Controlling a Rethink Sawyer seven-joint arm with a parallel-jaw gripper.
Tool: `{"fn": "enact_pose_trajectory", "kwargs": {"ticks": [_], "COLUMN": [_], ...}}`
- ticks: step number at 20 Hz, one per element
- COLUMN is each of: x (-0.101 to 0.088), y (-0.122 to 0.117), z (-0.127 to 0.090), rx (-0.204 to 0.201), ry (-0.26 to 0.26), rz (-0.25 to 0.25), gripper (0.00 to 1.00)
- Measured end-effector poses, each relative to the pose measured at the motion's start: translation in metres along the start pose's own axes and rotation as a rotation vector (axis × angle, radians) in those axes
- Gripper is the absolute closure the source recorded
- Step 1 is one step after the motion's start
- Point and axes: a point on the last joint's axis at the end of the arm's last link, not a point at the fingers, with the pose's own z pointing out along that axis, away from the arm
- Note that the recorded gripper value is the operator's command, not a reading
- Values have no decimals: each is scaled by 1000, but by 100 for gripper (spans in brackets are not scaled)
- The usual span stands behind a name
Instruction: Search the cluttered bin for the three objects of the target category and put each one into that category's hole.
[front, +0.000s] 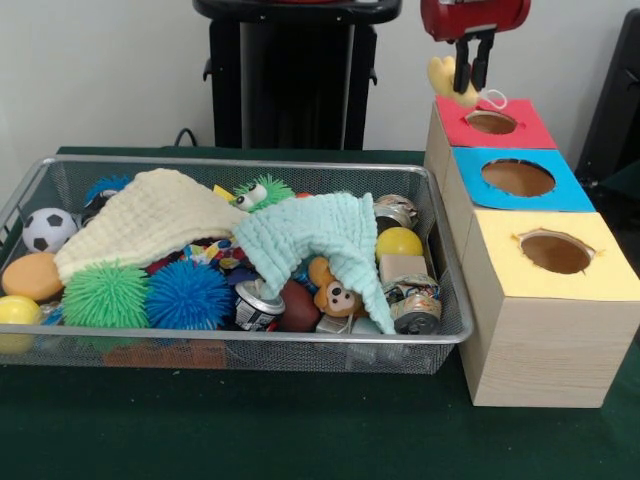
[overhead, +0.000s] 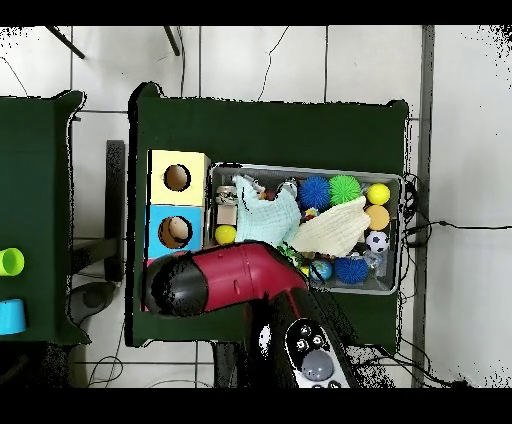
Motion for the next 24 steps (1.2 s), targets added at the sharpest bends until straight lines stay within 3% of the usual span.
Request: {"fn": "enact_pose_trajectory", "kwargs": {"ticks": [9,13,21,24], "x": [33,49,64,65], "y": [25,57,103,110], "z": [2,8,16,17], "rx": [-2,-8,-12,-16], "ry": [34,38,26,21], "rz": [-26,-69,-139,-140], "gripper": [100,100,100,100]}}
